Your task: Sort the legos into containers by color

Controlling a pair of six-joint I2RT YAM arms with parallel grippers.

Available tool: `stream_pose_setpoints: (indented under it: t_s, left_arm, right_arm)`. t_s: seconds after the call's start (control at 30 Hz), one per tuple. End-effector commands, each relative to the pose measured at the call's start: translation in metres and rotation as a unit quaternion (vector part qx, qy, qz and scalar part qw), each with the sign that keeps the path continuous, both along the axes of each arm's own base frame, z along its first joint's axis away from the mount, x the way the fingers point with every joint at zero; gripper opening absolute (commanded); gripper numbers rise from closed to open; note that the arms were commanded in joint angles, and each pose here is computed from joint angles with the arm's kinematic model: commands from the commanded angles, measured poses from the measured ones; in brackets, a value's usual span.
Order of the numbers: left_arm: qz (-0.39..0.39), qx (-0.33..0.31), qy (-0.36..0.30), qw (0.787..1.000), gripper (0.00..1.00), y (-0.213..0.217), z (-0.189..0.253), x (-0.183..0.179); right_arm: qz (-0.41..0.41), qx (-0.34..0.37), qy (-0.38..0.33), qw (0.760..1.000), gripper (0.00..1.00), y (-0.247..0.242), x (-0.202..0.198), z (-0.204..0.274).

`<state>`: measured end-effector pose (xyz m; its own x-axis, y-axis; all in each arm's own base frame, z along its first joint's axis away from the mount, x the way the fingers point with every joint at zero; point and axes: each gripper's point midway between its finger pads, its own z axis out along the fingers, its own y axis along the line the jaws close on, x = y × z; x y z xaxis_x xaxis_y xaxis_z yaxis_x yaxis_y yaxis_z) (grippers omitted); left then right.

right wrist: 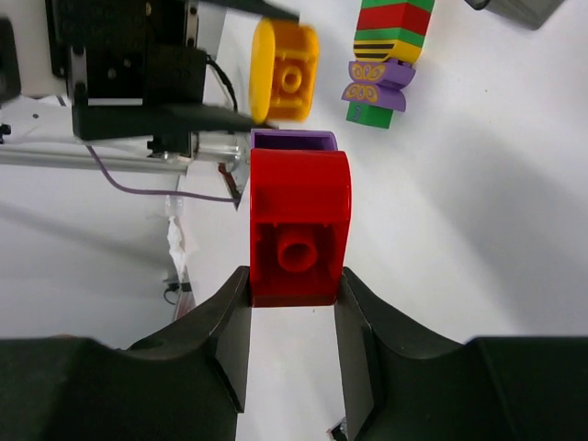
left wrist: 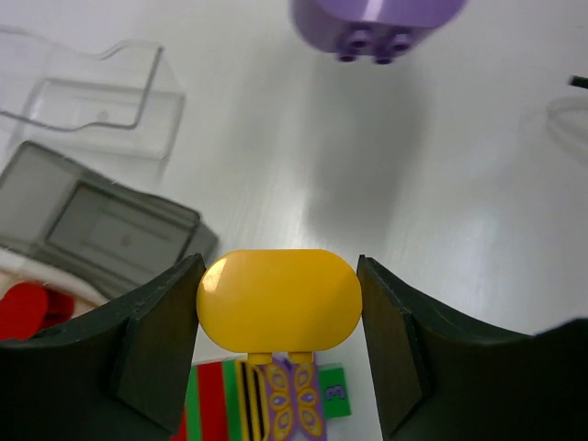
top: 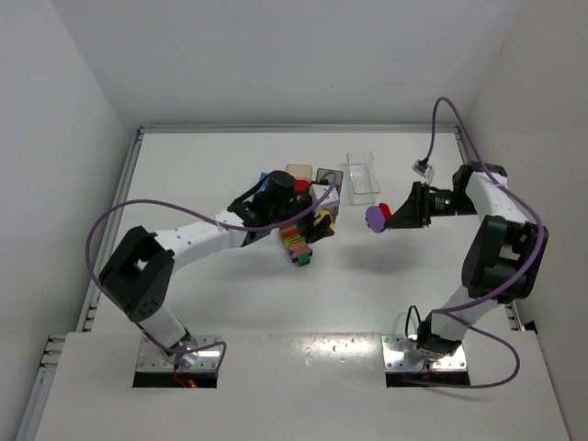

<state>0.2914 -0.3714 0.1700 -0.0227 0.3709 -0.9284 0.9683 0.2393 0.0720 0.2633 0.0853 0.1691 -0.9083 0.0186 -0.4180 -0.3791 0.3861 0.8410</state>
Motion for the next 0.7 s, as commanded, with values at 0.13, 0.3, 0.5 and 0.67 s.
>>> stream_pose_setpoints:
  t_s: [0.13,0.3,0.5,0.67]
  left_arm:
    - [0.12,0.001,-0.026,0.992,0.15,0.005,0.021,0.106]
    - [0.124,0.004,-0.022,0.992,0.15,-0.019,0.016,0.147]
    - [0.141,0.03,0.028,0.989,0.15,-0.023,-0.031,0.17]
    - [0.154,0.053,0.046,0.986,0.27,-0.018,-0.06,0.178]
  right_arm:
    - [0.009,-0.004,-0.054,0.998,0.0,0.001,0.003,0.022]
    - [0.005,-0.01,-0.054,0.998,0.0,0.0,0.005,0.023]
    - [-0.004,-0.023,-0.062,0.998,0.0,-0.004,0.007,0.025]
    - [-0.009,-0.029,-0.066,0.997,0.0,-0.008,0.008,0.025]
